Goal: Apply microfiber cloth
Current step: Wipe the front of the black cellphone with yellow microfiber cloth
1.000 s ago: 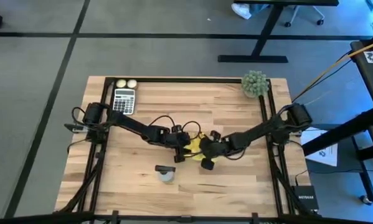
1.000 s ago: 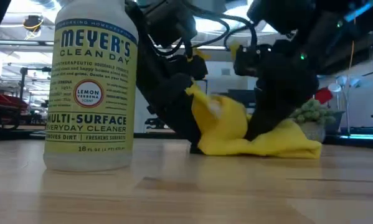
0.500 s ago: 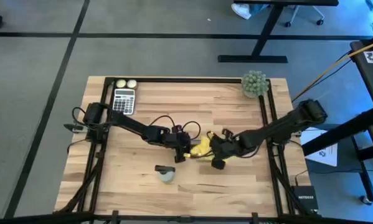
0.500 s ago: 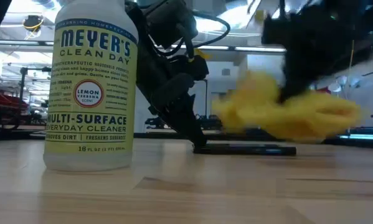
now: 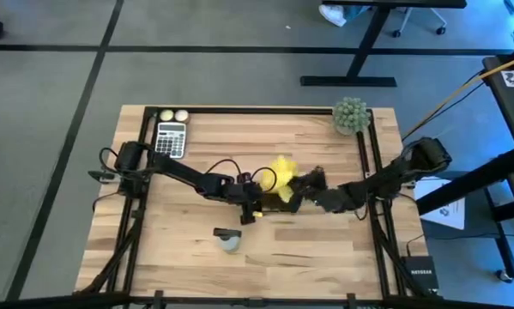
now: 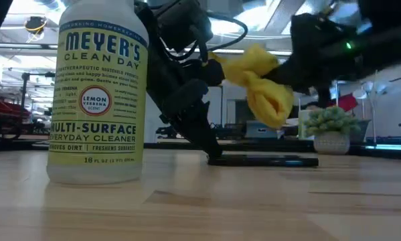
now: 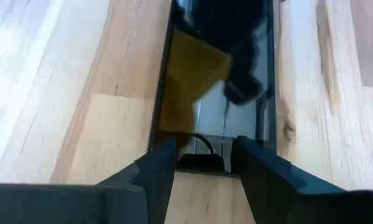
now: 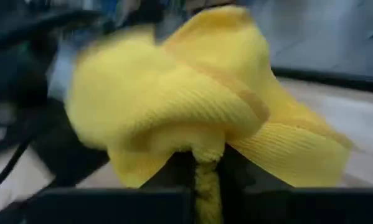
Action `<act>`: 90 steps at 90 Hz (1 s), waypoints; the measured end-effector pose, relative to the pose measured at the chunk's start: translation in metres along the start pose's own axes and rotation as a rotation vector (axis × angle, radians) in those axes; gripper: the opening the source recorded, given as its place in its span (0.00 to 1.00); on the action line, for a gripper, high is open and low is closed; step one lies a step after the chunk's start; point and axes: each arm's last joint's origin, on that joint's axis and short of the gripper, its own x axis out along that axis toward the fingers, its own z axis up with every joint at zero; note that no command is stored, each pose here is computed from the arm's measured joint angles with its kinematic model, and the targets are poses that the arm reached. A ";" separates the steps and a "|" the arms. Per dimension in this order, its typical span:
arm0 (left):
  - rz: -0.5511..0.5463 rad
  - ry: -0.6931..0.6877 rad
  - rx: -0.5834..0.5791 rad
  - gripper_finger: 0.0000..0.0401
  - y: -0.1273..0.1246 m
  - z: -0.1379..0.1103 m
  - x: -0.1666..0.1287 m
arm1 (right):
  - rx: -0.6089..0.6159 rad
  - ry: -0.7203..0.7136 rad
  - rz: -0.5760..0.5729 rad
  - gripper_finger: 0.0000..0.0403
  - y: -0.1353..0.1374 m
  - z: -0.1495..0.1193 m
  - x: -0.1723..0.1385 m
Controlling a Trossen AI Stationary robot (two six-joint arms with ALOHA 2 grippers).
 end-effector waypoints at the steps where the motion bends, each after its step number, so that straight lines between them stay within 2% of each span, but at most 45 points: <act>1: 0.000 0.000 0.000 0.38 0.000 0.000 0.000 | 0.003 -0.005 0.003 0.02 -0.001 -0.001 0.000; 10: -0.001 -0.001 0.000 0.38 0.000 0.000 0.000 | -0.018 0.024 0.035 0.02 0.001 -0.014 0.004; 19: 0.000 -0.001 -0.001 0.38 0.000 0.000 0.000 | -0.043 0.068 0.087 0.02 0.015 -0.027 0.017; 34: 0.000 -0.001 -0.001 0.38 0.000 0.000 0.000 | -0.144 0.106 0.116 0.02 0.031 -0.049 0.033; 58: 0.000 0.001 -0.001 0.38 0.000 0.000 0.000 | -0.273 0.278 0.204 0.03 0.034 -0.066 0.019; 75: 0.000 0.001 0.000 0.38 0.000 0.000 0.000 | -0.391 0.362 0.196 0.16 0.033 -0.067 -0.002; 90: 0.000 0.001 -0.003 0.38 0.000 0.000 0.000 | -0.393 0.481 0.120 0.34 0.023 -0.058 -0.018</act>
